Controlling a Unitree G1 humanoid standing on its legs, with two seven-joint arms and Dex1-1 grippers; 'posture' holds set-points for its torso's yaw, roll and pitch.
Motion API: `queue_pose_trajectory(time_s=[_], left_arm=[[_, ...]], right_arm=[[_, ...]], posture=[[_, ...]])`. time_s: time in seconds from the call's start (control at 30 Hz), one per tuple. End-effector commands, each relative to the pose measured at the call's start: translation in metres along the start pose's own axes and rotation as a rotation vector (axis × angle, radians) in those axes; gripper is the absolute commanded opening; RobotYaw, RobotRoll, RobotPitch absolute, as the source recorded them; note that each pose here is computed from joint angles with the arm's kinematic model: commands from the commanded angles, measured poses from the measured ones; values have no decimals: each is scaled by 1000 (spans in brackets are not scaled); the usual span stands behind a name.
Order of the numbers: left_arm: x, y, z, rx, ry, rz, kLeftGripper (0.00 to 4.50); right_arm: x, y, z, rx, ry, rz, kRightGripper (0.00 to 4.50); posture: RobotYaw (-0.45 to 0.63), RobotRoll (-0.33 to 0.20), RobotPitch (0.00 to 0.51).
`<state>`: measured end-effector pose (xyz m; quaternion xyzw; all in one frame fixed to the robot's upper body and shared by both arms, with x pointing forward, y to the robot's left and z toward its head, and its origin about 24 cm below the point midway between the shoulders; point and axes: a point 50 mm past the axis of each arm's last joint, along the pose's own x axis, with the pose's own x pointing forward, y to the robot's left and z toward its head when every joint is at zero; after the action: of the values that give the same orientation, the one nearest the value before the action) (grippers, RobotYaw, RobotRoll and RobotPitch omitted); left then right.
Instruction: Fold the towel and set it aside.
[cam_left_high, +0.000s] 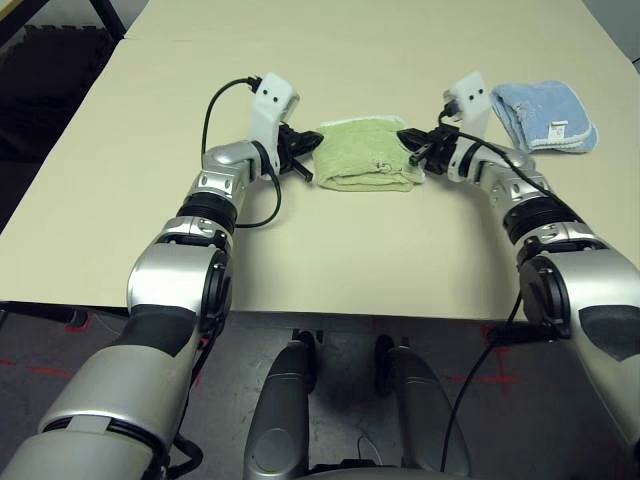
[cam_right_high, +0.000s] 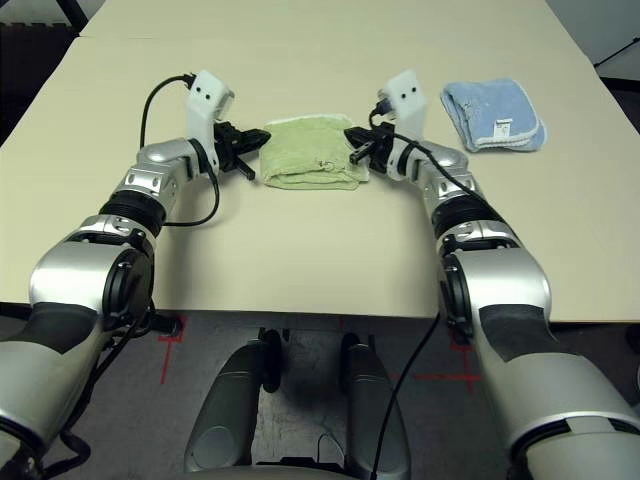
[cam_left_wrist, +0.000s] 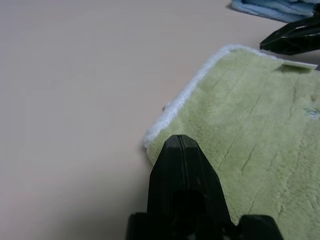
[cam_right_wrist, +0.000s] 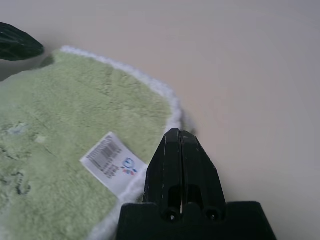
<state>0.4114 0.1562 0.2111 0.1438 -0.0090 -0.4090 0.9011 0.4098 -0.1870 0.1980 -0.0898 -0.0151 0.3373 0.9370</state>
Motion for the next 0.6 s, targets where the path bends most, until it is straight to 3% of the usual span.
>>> queue_pose_trajectory(time_s=[0.03, 0.23, 0.37, 0.43, 0.47, 0.6], left_arm=[[-16, 8, 17, 54, -62, -76, 16], [-40, 12, 23, 65, -166, -194, 16], [-51, -1, 17, 87, -195, -357, 16], [-55, -6, 13, 114, -176, -399, 383], [-57, -8, 12, 124, -169, -410, 684], [-63, -12, 3, 153, -150, -437, 2101]], right_arm=[[-13, -11, 19, -16, -88, 38, 0], [-32, -9, 34, -5, -208, 249, 0], [-51, -4, 26, -39, -163, 403, 0], [-60, -3, 22, -75, -131, 435, 0], [-63, -3, 21, -91, -118, 442, 506], [-81, -5, 13, -256, -34, 482, 1839]], posture=[[41, 0, 258], [51, 0, 254], [48, 0, 249], [47, 0, 248], [47, 0, 248], [45, 0, 243]])
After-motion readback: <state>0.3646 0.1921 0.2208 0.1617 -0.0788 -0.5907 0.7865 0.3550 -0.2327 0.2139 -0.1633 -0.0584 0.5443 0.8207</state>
